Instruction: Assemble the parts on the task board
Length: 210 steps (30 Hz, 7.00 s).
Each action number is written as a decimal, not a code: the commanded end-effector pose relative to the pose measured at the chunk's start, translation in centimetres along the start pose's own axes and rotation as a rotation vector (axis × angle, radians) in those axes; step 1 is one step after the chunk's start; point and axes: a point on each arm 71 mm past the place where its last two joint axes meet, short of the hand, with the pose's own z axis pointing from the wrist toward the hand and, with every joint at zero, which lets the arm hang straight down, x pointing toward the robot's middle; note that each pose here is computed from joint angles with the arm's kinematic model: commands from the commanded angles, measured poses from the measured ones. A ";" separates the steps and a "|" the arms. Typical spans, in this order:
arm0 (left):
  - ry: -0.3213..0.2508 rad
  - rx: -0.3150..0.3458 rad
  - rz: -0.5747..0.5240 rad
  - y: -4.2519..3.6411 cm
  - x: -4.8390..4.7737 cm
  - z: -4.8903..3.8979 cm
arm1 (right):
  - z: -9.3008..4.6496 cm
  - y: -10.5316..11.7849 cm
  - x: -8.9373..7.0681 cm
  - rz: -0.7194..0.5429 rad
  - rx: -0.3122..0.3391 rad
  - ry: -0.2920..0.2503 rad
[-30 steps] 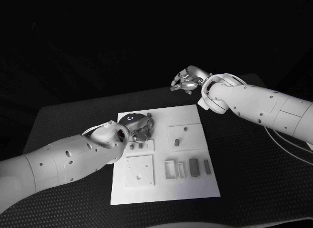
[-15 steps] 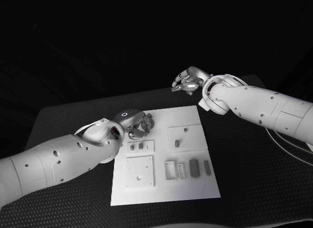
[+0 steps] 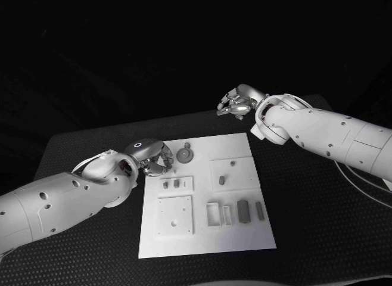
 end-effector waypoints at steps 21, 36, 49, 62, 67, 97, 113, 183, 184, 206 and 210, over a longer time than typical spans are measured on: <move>0.054 0.004 0.014 0.19 0.95 0.96 | 0.0 0.1 0.4 0.002 -0.009 0.016; 0.074 0.019 0.013 -0.41 1.39 1.15 | 0.0 0.2 0.4 0.002 -0.010 0.017; 0.084 0.019 0.016 -0.39 1.47 1.13 | 0.0 0.1 0.4 0.002 -0.009 0.017; 0.091 0.028 0.016 -0.67 1.59 1.18 | 0.0 0.1 0.4 0.002 -0.009 0.017; 0.088 0.028 0.017 -0.63 1.59 1.17 | 0.0 0.1 0.4 0.002 -0.008 0.017; 0.151 -0.003 0.050 -0.63 2.72 1.56 | 0.0 0.2 0.5 0.003 -0.011 0.023; 0.164 0.007 0.057 -0.71 3.21 1.52 | 0.0 0.2 0.5 0.003 -0.012 0.023; 0.006 -0.209 -0.148 6.44 -0.49 -1.86 | -1.6 -1.0 -0.1 -0.011 -0.045 0.025; -0.012 -0.224 -0.177 6.89 -0.98 -2.02 | -1.9 -1.1 0.0 -0.015 -0.051 0.036; -0.189 -0.299 -0.900 10.84 -3.55 -5.27 | -8.2 -2.7 4.0 -0.386 -0.227 0.194; -0.182 -0.291 -0.902 10.59 -3.47 -5.14 | -9.1 -2.8 4.6 -0.468 -0.246 0.214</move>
